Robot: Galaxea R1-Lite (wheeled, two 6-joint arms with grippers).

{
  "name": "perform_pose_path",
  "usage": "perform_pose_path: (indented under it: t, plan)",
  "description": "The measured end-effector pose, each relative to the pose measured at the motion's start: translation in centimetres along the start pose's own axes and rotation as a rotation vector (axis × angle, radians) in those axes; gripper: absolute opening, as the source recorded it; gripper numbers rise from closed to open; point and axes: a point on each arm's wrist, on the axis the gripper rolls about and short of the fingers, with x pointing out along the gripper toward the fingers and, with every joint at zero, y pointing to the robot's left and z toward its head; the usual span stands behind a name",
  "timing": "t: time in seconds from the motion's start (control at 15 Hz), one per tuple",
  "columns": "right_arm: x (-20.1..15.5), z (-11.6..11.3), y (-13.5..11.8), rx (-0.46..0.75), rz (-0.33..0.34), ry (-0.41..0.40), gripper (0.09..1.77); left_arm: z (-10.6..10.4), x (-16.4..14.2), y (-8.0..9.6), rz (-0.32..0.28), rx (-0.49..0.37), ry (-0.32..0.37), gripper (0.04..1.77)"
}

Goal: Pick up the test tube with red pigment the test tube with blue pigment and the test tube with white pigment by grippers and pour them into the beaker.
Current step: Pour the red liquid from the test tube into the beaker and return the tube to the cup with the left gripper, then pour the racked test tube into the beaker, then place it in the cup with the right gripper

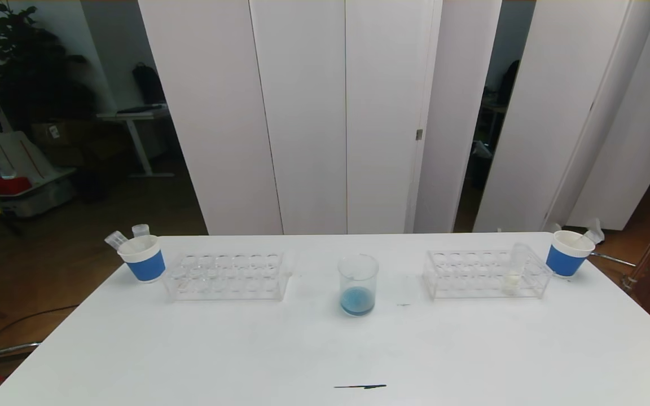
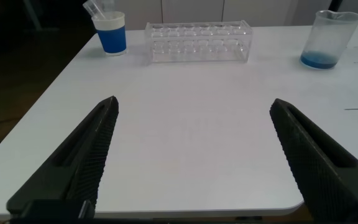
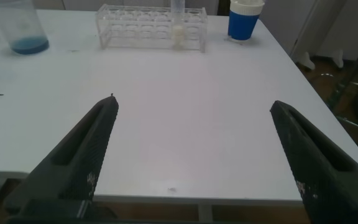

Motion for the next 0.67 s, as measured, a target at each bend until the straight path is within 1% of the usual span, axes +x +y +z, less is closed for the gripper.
perform_pose_path:
  t: [0.67]
  plan:
    - [0.0,0.0,0.0,0.0,0.0,0.0,1.75,0.01,0.0,0.0,0.0,0.0,0.0,1.74]
